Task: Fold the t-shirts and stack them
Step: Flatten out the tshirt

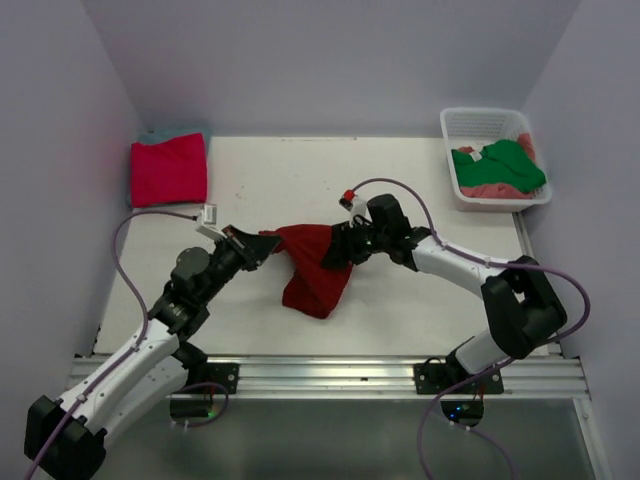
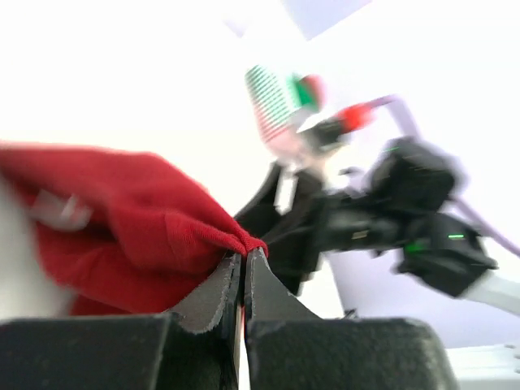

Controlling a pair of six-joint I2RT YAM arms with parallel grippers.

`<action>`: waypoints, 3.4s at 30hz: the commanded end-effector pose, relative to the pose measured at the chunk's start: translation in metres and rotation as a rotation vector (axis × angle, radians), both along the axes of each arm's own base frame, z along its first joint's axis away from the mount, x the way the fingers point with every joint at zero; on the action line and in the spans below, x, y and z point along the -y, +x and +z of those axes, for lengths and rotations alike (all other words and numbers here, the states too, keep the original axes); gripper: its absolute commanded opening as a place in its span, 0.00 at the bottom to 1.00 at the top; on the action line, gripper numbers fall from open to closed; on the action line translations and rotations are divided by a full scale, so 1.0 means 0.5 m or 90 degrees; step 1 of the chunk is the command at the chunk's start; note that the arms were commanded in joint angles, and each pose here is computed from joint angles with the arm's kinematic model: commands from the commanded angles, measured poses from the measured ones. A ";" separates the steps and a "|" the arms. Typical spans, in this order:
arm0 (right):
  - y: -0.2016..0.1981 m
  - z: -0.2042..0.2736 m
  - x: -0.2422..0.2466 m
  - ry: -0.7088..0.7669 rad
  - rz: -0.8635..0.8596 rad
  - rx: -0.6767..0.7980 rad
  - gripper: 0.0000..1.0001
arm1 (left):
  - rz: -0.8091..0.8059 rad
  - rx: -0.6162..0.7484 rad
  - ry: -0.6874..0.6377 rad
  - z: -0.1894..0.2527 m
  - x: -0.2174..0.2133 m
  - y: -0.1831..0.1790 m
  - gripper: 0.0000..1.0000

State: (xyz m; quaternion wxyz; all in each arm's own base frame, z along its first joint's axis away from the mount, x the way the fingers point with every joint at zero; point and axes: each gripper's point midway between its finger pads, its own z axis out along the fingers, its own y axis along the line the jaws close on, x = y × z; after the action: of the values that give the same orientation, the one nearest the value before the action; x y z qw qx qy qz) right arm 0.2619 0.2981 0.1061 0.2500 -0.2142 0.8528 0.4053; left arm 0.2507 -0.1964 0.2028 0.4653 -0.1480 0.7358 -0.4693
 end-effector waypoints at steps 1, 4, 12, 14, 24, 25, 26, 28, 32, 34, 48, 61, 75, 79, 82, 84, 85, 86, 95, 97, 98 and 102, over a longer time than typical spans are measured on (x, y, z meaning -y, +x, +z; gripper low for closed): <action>0.058 0.052 0.033 -0.052 -0.085 0.080 0.66 | 0.016 0.099 0.031 0.112 -0.018 0.001 0.00; 0.101 0.080 0.089 -0.129 -0.189 0.117 0.84 | -0.023 0.159 0.020 0.216 0.002 -0.007 0.00; -0.007 0.160 0.017 -0.002 -0.038 0.106 0.82 | -0.010 0.243 0.034 0.342 0.003 0.012 0.00; -0.059 0.163 -0.005 0.022 0.022 0.102 0.82 | -0.005 0.259 0.049 0.378 0.007 0.028 0.00; -0.180 0.202 -0.019 0.080 0.141 0.124 0.82 | 0.077 0.290 0.140 0.534 0.016 0.141 0.00; -0.184 0.203 -0.020 0.083 0.146 0.126 0.82 | 0.110 0.251 0.178 0.506 0.012 0.168 0.00; -0.185 0.206 -0.019 0.085 0.146 0.130 0.82 | 0.126 0.257 0.176 0.535 0.008 0.170 0.00; -0.185 0.206 -0.018 0.081 0.147 0.130 0.83 | 0.129 0.253 0.188 0.531 0.022 0.180 0.00; -0.176 0.205 -0.023 0.079 0.138 0.134 0.83 | 0.110 0.255 0.173 0.541 0.047 0.174 0.00; -0.168 0.209 -0.029 0.087 0.129 0.136 0.82 | 0.100 0.246 0.175 0.535 0.065 0.171 0.00; -0.123 0.176 -0.199 0.209 0.201 0.057 0.81 | 0.119 0.240 0.226 0.545 0.104 0.176 0.00; 0.153 -0.052 -0.183 -0.121 -0.186 0.064 0.81 | 0.108 0.267 0.206 0.591 0.093 0.149 0.00; 0.248 -0.102 0.003 -0.429 -0.431 0.143 0.86 | 0.149 0.289 0.205 0.642 0.029 0.111 0.00; 0.244 -0.087 0.032 -0.436 -0.438 0.155 0.79 | 0.166 0.292 0.192 0.649 0.007 0.095 0.00; 0.237 -0.111 0.053 -0.436 -0.427 0.124 0.64 | 0.176 0.281 0.195 0.636 -0.003 0.094 0.00; 0.233 -0.128 0.076 -0.439 -0.432 0.104 0.40 | 0.184 0.275 0.198 0.630 -0.011 0.091 0.00; 0.229 -0.131 0.080 -0.439 -0.431 0.099 0.27 | 0.188 0.273 0.198 0.629 -0.015 0.090 0.00; 0.224 -0.132 0.083 -0.439 -0.432 0.096 0.12 | 0.192 0.274 0.198 0.631 -0.021 0.087 0.00; 0.170 -0.080 0.130 -0.419 -0.431 0.106 0.00 | 0.232 0.251 0.226 0.608 -0.046 0.096 0.00; 0.160 -0.067 0.136 -0.415 -0.421 0.109 0.00 | 0.234 0.247 0.229 0.601 -0.046 0.099 0.00; 0.151 -0.067 0.141 -0.419 -0.412 0.105 0.00 | 0.236 0.246 0.230 0.600 -0.048 0.099 0.00; 0.117 -0.012 0.118 -0.356 -0.333 0.114 0.00 | 0.253 0.232 0.247 0.583 -0.057 0.104 0.00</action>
State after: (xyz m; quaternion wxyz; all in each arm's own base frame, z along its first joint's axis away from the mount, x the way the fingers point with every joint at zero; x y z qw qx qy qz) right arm 0.3287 0.2333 0.0681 0.3371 -0.0588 0.9396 0.0111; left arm 0.3062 -0.1850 0.4747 0.6656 -0.0831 0.7002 -0.2445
